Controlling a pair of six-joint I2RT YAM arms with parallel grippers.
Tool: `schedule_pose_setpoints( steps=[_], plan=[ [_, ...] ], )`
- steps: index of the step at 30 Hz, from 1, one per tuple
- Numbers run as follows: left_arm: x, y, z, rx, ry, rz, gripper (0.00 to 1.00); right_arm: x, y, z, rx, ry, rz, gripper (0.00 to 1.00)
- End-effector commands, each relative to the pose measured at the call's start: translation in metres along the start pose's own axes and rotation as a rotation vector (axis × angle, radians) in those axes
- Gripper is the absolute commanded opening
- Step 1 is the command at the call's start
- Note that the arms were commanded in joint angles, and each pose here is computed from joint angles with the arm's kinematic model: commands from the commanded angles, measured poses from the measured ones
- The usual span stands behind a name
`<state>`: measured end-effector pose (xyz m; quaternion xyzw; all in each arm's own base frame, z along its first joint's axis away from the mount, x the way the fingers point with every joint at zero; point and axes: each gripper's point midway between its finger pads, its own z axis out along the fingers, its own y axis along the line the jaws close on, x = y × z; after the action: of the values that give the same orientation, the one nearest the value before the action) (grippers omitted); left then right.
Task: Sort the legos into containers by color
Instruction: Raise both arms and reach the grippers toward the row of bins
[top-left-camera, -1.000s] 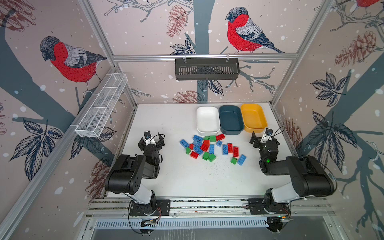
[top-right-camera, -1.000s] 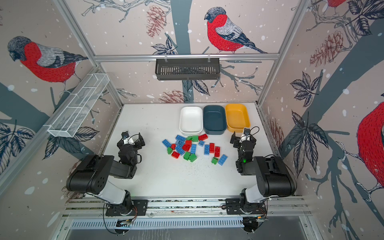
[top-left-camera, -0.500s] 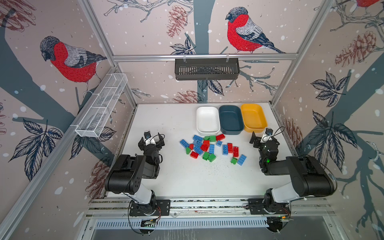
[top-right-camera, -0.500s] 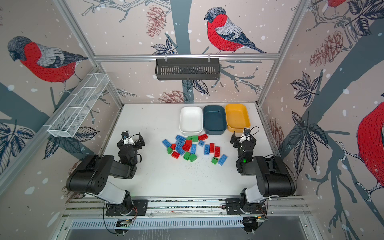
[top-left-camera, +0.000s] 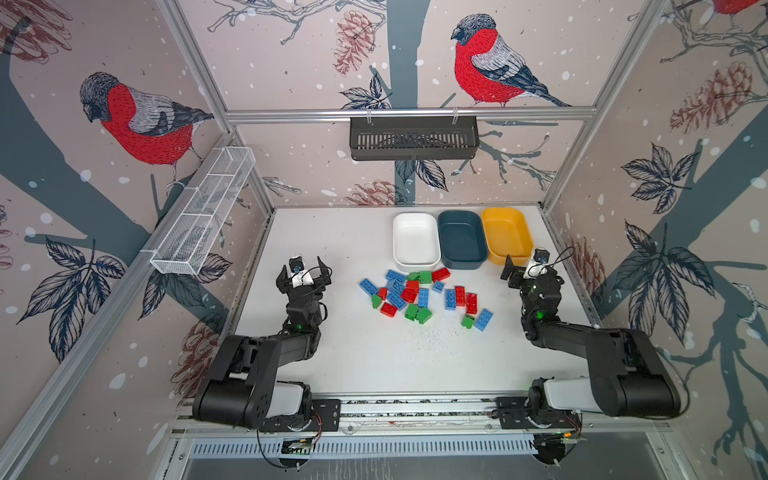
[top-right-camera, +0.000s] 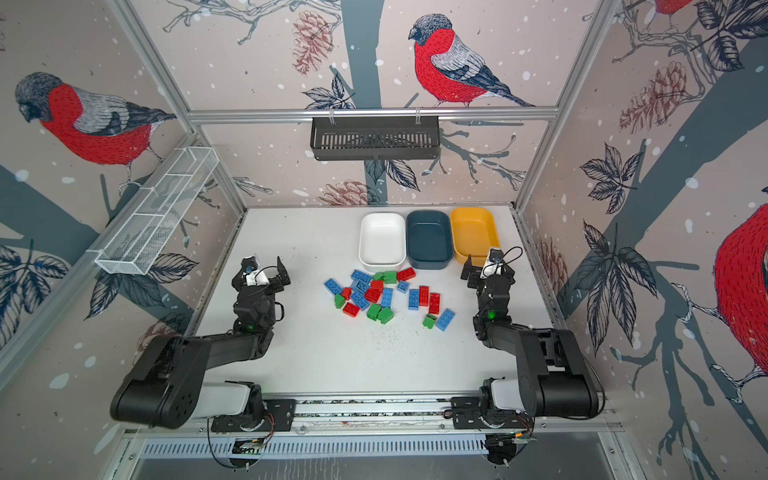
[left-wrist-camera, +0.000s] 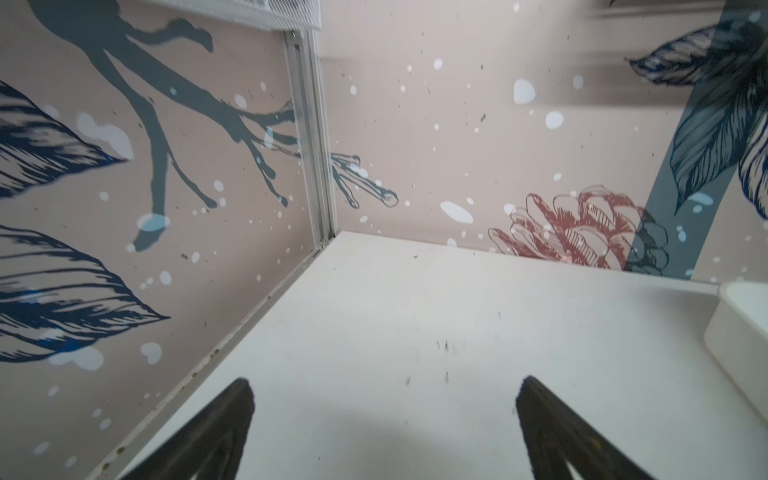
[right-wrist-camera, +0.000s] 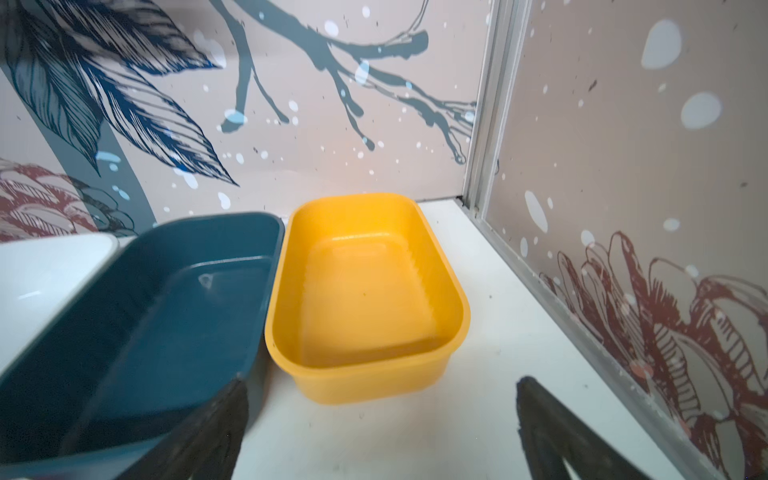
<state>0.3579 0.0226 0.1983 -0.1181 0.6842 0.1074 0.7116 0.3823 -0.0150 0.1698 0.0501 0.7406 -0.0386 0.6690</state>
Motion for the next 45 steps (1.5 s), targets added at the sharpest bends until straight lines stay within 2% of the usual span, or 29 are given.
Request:
schedule_pose_setpoints(
  steps=[1, 4, 7, 13, 18, 22, 29, 36, 45],
  plan=[
    [-0.018, 0.010, -0.003, -0.087, 0.024, -0.041, 0.98, -0.006, 0.007, 0.000, -0.034, 0.050, 0.035, 1.00],
    [-0.047, -0.005, 0.002, -0.032, 0.062, -0.182, 0.98, -0.032, 0.015, 0.003, -0.071, 0.041, 0.142, 1.00],
    [-0.063, -0.018, 0.013, -0.018, 0.153, -0.302, 0.99, -0.043, 0.018, 0.018, -0.059, 0.117, 0.229, 1.00],
    [-0.051, -0.075, 0.045, 0.123, 0.428, -0.311, 0.98, -0.026, 0.041, 0.063, -0.108, 0.389, 0.233, 0.99],
    [-0.024, -0.129, 0.056, 0.280, 0.590, -0.344, 0.98, -0.011, 0.059, 0.094, -0.151, 0.508, 0.239, 0.99],
    [0.005, -0.173, 0.058, 0.369, 0.699, -0.296, 0.98, 0.006, 0.074, 0.112, -0.160, 0.591, 0.217, 1.00],
    [0.054, -0.241, 0.059, 0.456, 0.860, -0.104, 0.98, 0.041, 0.098, 0.128, -0.169, 0.718, 0.144, 1.00],
    [0.099, -0.269, 0.059, 0.450, 1.007, 0.019, 0.98, 0.065, 0.124, 0.134, -0.204, 0.789, 0.109, 1.00],
    [0.126, -0.278, 0.053, 0.490, 1.074, 0.039, 0.98, 0.079, 0.134, 0.143, -0.176, 0.832, 0.074, 0.96]
  ],
)
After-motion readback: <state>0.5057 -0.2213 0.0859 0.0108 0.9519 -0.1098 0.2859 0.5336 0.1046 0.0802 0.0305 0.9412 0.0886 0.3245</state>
